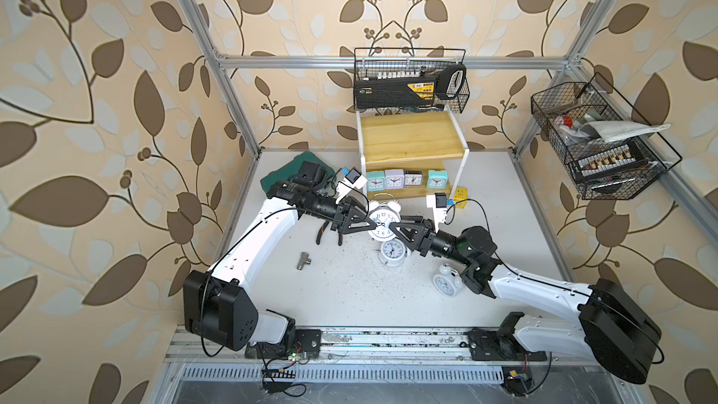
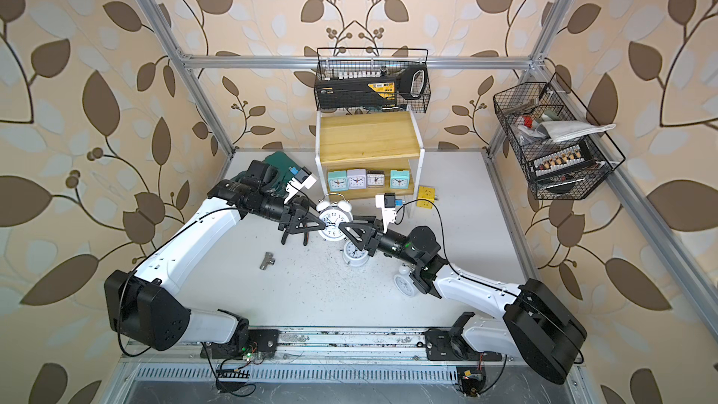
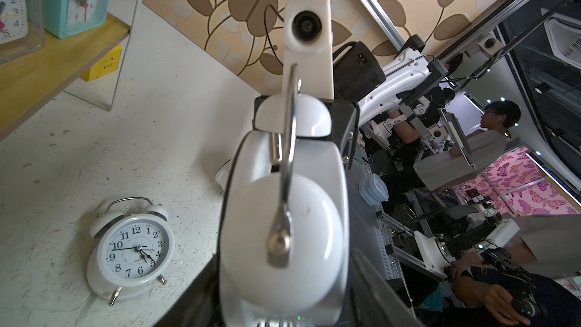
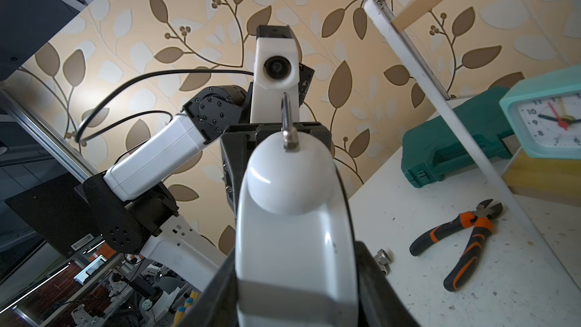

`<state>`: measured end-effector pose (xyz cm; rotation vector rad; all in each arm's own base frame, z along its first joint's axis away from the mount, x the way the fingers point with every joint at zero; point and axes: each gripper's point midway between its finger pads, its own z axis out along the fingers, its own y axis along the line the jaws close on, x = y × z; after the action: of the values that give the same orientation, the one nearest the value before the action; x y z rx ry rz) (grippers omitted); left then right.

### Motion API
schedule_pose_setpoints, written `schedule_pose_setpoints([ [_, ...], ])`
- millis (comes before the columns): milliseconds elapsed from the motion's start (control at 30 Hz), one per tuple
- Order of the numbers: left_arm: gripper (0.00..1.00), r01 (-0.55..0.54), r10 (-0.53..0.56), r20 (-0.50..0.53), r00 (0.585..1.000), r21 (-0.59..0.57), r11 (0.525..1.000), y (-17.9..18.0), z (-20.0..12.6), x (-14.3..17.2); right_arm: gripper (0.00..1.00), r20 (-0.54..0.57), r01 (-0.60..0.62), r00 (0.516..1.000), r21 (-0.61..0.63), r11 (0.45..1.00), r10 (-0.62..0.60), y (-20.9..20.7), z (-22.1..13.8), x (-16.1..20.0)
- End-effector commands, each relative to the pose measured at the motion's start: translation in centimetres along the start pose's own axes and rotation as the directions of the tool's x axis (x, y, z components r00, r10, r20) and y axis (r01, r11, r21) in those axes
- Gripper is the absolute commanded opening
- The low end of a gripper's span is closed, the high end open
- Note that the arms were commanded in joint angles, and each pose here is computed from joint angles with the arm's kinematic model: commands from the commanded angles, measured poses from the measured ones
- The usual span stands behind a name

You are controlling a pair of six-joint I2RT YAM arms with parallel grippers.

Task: Place the alarm clocks on the shelf by style
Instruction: Pick up the alarm from the center of the board.

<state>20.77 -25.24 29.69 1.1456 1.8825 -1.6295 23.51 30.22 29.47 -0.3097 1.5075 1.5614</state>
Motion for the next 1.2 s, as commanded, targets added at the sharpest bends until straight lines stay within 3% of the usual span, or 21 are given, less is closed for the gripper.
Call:
schedule_pose_setpoints([
  [0,0.52,-0.01,0.009,0.016,1.0,0.064,0.998,-1.4,0.0,0.0,0.36,0.076,0.054,0.996,-0.013,0.998,-0.053,0.8,0.5,-1.9],
  [200,0.36,-0.026,0.026,0.012,1.0,0.057,0.998,-1.4,-0.1,0.1,0.39,0.046,0.072,0.996,0.015,0.997,-0.073,0.3,0.4,-1.4],
  [500,0.24,-0.097,0.097,-0.03,0.995,-0.014,0.995,-0.9,-0.2,1.1,0.72,-0.164,0.15,0.977,0.076,0.986,-0.136,-0.5,0.1,0.6],
  [633,0.23,-0.117,0.116,-0.048,0.992,-0.029,0.993,-0.8,-0.3,1.7,0.81,-0.252,0.154,0.958,0.051,0.987,-0.137,-0.4,-0.1,0.9],
  [900,0.22,-0.16,0.154,-0.089,0.984,-0.061,0.985,-0.7,-0.5,2.5,0.82,-0.399,0.147,0.905,-0.026,0.989,-0.145,0.2,-0.2,1.6],
  [1167,0.22,-0.173,0.167,-0.1,0.981,-0.062,0.983,-0.9,-0.5,2.8,0.74,-0.463,0.155,0.871,-0.065,0.986,-0.167,0.5,0.4,2.0],
])
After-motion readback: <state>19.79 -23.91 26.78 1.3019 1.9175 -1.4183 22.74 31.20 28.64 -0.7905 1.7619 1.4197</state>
